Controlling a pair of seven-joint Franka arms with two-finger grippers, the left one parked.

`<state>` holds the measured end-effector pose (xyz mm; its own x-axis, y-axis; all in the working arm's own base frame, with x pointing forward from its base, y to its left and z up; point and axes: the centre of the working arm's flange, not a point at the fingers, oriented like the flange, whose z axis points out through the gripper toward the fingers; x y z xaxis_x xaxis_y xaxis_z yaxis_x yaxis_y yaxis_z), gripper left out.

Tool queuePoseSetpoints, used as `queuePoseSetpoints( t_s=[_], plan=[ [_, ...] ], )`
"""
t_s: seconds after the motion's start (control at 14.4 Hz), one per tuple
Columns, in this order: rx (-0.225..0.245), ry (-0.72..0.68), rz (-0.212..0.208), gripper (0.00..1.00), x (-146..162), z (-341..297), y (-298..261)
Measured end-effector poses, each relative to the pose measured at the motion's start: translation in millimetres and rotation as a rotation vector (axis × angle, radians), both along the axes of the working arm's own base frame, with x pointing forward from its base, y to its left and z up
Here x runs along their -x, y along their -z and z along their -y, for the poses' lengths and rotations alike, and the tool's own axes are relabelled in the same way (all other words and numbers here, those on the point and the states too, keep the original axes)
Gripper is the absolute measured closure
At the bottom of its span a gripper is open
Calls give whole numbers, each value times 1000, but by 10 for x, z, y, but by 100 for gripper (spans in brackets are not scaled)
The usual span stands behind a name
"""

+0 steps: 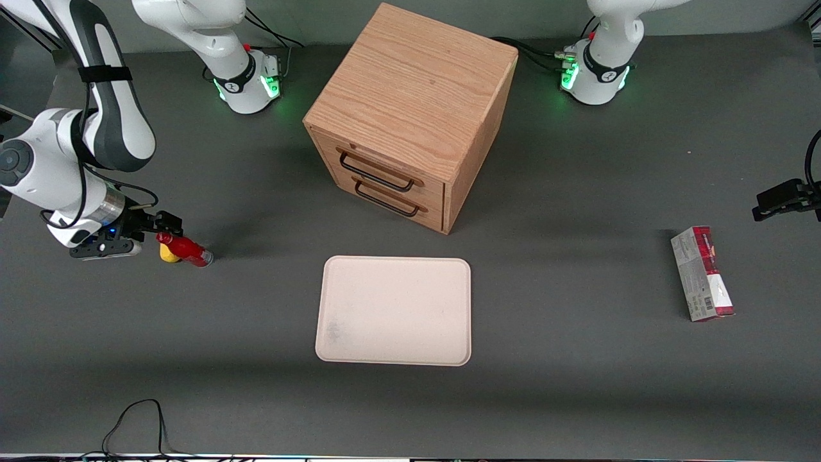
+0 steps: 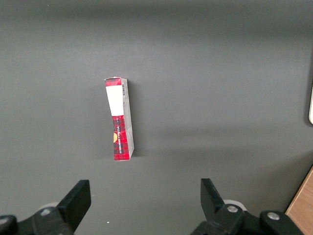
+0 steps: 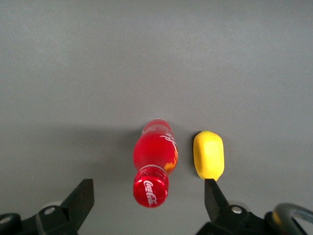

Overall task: Place coke bottle on tray
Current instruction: 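Close the right gripper around the bottle's neck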

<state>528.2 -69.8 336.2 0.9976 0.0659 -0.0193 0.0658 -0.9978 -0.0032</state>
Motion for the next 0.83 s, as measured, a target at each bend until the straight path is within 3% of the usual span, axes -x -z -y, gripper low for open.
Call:
queuePoseSetpoints(
  t_s=[0.7, 0.83],
  plan=[
    [3, 5, -18, 3, -22, 39, 219],
    [3, 4, -18, 24, -22, 36, 219]
  ],
)
